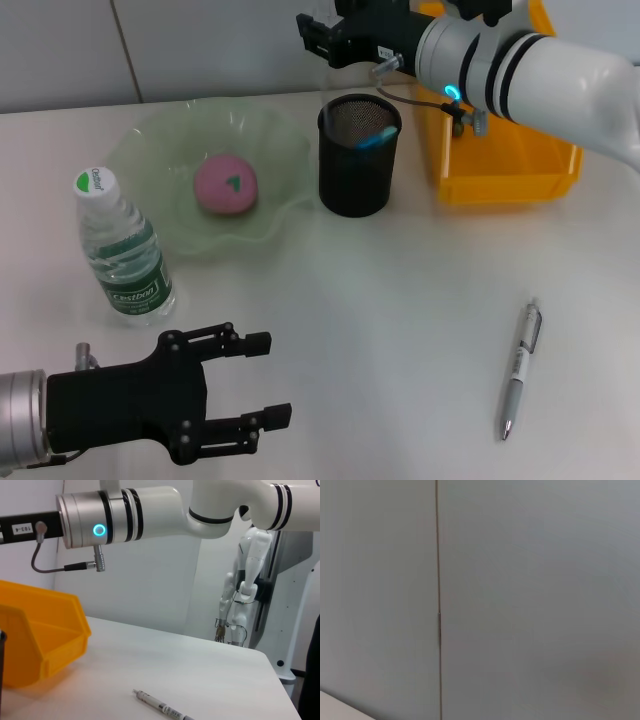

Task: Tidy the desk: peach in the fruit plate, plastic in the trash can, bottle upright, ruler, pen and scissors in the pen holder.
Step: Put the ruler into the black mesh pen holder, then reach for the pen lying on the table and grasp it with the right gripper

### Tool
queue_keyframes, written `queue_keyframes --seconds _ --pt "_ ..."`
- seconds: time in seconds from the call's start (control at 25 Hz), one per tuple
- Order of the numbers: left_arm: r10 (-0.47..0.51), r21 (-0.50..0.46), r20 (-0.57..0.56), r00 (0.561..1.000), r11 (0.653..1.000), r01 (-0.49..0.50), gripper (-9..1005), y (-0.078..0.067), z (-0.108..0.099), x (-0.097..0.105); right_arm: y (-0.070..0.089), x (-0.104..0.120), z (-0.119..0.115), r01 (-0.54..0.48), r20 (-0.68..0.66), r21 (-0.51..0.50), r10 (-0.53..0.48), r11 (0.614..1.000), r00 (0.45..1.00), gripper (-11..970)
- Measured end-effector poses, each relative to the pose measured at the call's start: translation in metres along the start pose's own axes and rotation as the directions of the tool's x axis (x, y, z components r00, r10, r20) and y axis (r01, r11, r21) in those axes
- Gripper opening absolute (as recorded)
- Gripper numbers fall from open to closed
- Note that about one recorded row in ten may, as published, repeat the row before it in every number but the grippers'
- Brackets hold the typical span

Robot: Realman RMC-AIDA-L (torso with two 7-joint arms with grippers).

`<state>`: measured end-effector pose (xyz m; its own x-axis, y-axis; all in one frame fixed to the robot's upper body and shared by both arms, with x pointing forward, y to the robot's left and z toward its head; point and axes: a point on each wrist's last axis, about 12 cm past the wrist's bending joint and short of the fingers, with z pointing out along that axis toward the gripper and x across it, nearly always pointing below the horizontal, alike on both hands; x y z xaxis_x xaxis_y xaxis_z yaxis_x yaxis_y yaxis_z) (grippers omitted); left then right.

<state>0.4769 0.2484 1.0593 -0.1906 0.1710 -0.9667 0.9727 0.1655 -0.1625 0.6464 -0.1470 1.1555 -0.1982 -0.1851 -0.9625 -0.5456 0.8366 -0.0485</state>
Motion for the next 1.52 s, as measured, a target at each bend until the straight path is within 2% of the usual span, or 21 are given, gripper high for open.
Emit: queue_keyframes --seconds 0.16,0.56,0.84,1.0,1.24,1.32,1.36,1.4,1.52 --pt "-0.001 -0.007 0.005 1.000 1.000 0.001 758 0.001 -0.001 0.000 0.000 -0.001 -0.003 0.003 0.008 -0.002 -0.003 1.000 1.000 613" --pt "-0.001 -0.012 0.008 1.000 1.000 0.001 758 0.001 -0.002 -0.001 -0.002 -0.002 -0.012 -0.017 0.019 -0.017 0.018 1.000 1.000 748" --pt "0.001 -0.016 0.012 1.000 1.000 -0.001 758 0.002 -0.002 -0.001 -0.007 -0.013 -0.030 -0.088 0.090 -0.011 0.088 0.996 0.992 766" --pt "0.003 -0.017 0.011 1.000 1.000 -0.003 758 0.003 -0.001 -0.002 -0.015 -0.021 -0.047 -0.117 0.122 -0.040 0.121 0.992 0.985 765" --pt "0.004 -0.017 0.012 1.000 1.000 -0.003 758 0.003 0.001 -0.003 -0.031 -0.032 -0.068 -0.132 0.106 -0.185 0.154 0.974 0.982 765" --pt "0.002 -0.017 0.013 1.000 1.000 -0.002 758 0.004 0.001 -0.003 -0.034 -0.035 -0.077 -0.108 0.087 -0.277 0.137 0.955 0.987 766" --pt "0.001 -0.016 0.013 1.000 1.000 -0.001 758 0.004 0.002 -0.003 -0.036 -0.038 -0.087 -0.080 0.073 -0.365 0.114 0.928 0.991 766" --pt "0.001 -0.016 0.014 1.000 1.000 0.000 758 0.004 0.002 -0.003 -0.036 -0.038 -0.087 -0.080 0.073 -0.365 0.114 0.928 0.991 766" --pt "-0.002 -0.016 0.015 1.000 1.000 0.002 758 0.004 0.002 -0.004 -0.042 -0.041 -0.103 -0.040 0.047 -0.457 0.069 0.888 0.996 766"
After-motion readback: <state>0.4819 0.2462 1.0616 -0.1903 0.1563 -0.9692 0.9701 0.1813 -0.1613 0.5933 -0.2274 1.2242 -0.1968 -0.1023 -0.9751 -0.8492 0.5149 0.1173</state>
